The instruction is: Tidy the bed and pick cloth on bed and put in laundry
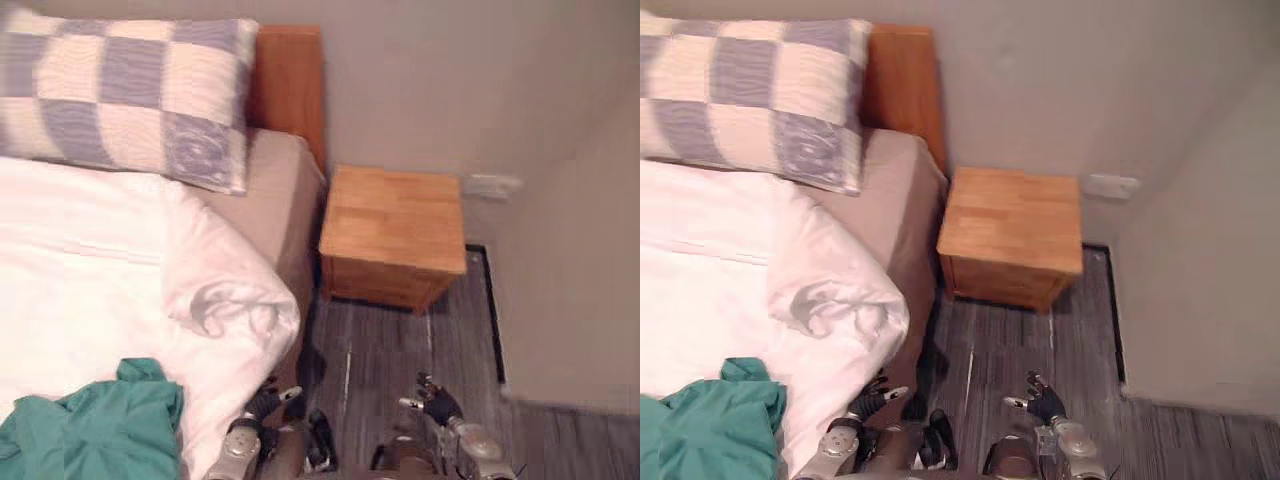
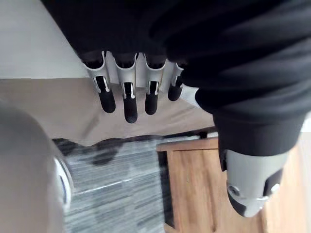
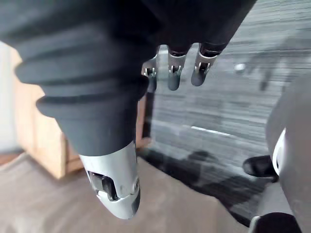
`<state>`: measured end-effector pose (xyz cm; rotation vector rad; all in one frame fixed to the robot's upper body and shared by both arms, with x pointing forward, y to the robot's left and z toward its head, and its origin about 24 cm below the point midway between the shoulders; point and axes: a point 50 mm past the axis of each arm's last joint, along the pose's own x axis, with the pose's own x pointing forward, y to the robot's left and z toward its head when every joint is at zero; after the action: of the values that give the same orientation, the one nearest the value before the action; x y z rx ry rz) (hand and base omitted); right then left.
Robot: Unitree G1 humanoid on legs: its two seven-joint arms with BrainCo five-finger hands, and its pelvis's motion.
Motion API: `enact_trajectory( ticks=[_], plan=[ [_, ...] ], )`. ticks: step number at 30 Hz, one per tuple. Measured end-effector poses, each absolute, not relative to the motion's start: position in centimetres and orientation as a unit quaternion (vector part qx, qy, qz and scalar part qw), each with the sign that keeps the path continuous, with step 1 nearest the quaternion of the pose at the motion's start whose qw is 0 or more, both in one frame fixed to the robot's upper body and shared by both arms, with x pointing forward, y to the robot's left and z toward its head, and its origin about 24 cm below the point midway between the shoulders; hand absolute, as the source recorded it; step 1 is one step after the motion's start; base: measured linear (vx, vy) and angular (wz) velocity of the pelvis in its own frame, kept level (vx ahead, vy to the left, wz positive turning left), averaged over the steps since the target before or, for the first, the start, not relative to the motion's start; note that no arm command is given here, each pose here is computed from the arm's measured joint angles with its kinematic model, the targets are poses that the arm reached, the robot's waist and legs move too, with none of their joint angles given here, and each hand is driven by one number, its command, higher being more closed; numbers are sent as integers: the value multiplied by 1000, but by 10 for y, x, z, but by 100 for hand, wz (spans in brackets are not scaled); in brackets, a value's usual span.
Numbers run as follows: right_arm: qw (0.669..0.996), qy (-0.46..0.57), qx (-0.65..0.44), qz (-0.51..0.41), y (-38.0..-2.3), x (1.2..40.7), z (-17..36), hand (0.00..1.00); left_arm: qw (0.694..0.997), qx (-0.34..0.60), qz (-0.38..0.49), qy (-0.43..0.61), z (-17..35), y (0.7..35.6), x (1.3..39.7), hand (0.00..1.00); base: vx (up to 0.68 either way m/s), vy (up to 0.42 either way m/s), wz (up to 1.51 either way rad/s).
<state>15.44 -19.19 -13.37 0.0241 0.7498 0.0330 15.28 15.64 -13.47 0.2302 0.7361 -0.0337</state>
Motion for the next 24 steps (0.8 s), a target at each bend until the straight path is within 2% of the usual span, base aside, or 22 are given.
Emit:
enact_trajectory(
  ticks=[2, 6, 8, 10, 12, 15, 20, 24],
  plan=[
    [937, 349, 6, -1, -190, 153, -132, 0, 924, 109, -15, 366, -137, 155, 150, 0, 389, -200, 197],
    [945, 312, 9, -103, -204, 144, -124, 0, 924, 102, -4, 369, -137, 162, 150, 0, 297, -330, 291],
    [944, 298, 12, -140, -198, 140, -121, 0, 917, 115, 17, 382, -138, 182, 144, 0, 186, -479, 213],
    [959, 245, -25, -142, -205, 164, -102, 0, 908, 85, 57, 405, -142, 191, 130, 0, 105, -424, 110],
    [982, 120, -61, -134, -216, 207, -52, 0, 906, 56, 102, 407, -142, 202, 116, 0, 35, -301, 67],
    [984, 5, -94, -152, -240, 249, 9, 0, 903, 47, 109, 414, -143, 209, 107, 0, 1, -229, 104],
    [975, -60, -130, -169, -260, 279, 61, 0, 903, 63, 84, 416, -143, 213, 106, 0, -33, -48, 119],
    [975, -84, -171, -114, -235, 313, 92, 0, 906, 86, 53, 412, -139, 219, 109, 0, -76, 110, 91]
  ],
)
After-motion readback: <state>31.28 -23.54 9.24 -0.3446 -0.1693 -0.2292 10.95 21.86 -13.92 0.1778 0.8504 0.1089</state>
